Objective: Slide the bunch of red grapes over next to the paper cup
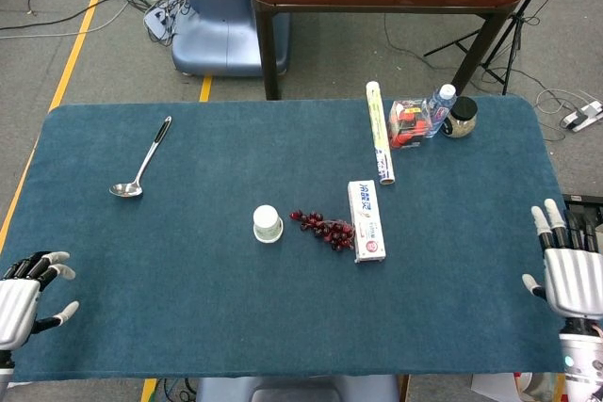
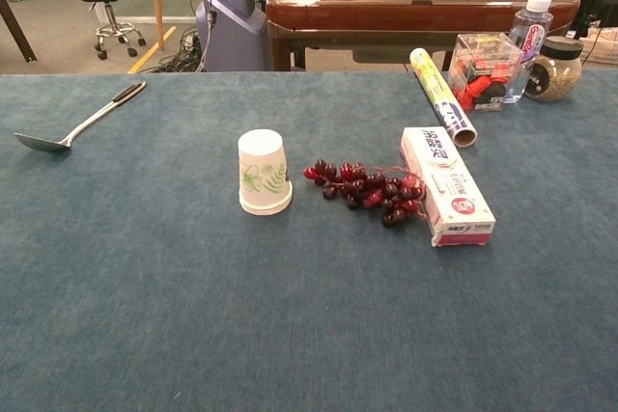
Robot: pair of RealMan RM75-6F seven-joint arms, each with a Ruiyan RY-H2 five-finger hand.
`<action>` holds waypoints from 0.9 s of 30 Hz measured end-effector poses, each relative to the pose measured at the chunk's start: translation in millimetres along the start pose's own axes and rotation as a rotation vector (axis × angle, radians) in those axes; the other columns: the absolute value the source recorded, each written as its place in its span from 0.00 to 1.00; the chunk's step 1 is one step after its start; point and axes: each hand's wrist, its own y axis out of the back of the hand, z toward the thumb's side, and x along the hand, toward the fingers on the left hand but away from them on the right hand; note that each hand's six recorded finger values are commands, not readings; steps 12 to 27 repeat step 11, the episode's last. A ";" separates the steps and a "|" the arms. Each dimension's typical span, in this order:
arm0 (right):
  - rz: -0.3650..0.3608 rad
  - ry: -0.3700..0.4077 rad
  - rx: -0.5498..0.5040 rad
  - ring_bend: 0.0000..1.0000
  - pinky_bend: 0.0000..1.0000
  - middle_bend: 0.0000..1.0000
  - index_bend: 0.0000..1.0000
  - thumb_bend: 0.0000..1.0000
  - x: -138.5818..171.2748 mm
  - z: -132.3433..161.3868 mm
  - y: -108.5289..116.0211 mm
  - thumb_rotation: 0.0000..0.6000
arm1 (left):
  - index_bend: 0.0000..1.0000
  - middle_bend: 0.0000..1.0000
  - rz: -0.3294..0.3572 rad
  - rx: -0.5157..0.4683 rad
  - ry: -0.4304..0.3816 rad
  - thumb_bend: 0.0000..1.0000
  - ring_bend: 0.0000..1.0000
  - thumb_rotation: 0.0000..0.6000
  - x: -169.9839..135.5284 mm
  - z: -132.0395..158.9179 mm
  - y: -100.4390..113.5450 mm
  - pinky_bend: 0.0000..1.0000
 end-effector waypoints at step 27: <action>-0.012 -0.035 -0.052 0.00 0.01 0.05 0.05 0.00 -0.9 -22.9 0.9 1.00 | 0.42 0.26 -0.030 0.029 -0.015 0.18 0.18 1.00 2.5 4.9 -12.9 0.24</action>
